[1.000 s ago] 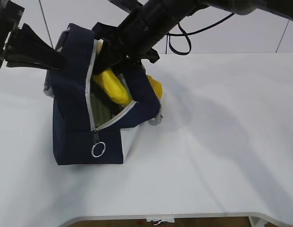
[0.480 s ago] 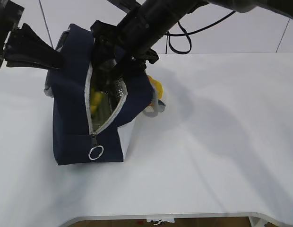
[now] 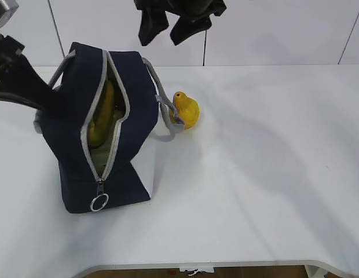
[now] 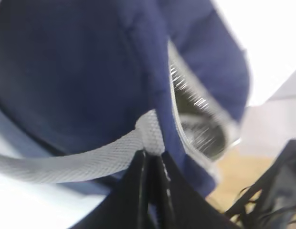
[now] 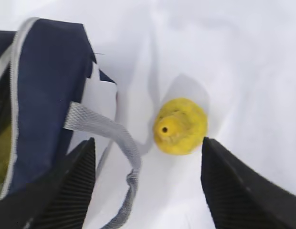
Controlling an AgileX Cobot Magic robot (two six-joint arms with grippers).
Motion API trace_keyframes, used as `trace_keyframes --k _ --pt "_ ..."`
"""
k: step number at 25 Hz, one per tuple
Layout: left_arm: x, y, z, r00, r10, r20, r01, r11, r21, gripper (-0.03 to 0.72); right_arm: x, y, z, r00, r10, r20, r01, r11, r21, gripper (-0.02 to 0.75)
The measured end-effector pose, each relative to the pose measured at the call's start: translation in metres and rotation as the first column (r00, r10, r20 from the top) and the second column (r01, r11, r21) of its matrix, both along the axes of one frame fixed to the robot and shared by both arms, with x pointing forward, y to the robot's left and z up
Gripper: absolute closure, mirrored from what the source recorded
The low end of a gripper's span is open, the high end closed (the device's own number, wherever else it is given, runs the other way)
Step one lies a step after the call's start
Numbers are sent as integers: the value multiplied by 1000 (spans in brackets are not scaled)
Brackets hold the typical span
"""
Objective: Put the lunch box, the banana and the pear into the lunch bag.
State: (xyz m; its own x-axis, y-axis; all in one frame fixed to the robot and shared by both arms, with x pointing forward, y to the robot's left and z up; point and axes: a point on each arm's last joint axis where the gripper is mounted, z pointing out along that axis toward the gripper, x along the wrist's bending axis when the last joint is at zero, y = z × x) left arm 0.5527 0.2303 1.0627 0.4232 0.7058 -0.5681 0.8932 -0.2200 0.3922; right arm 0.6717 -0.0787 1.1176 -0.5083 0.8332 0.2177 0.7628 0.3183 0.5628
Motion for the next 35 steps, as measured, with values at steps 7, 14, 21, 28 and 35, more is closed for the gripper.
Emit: trace_keyframes --k 7,14,21,28,35 --pt "-3 11 -9 999 -42 -7 43 987 155 691 8 -14 -6 995 -89 52 95 985 -142 206" --pt "-4 14 -11 999 -19 -40 27 979 201 691 27 -8 -56 995 -101 -23 94 973 -212 209" --pt "-4 14 -11 998 6 -57 5 980 197 691 38 -5 -94 990 -120 -71 98 961 -257 210" --pt "-4 14 -11 998 8 -59 4 980 197 691 46 -4 -100 987 -157 -20 148 960 -236 209" --pt "-4 15 -12 998 5 -59 8 978 209 691 51 -2 -126 985 -164 -60 143 955 -258 210"
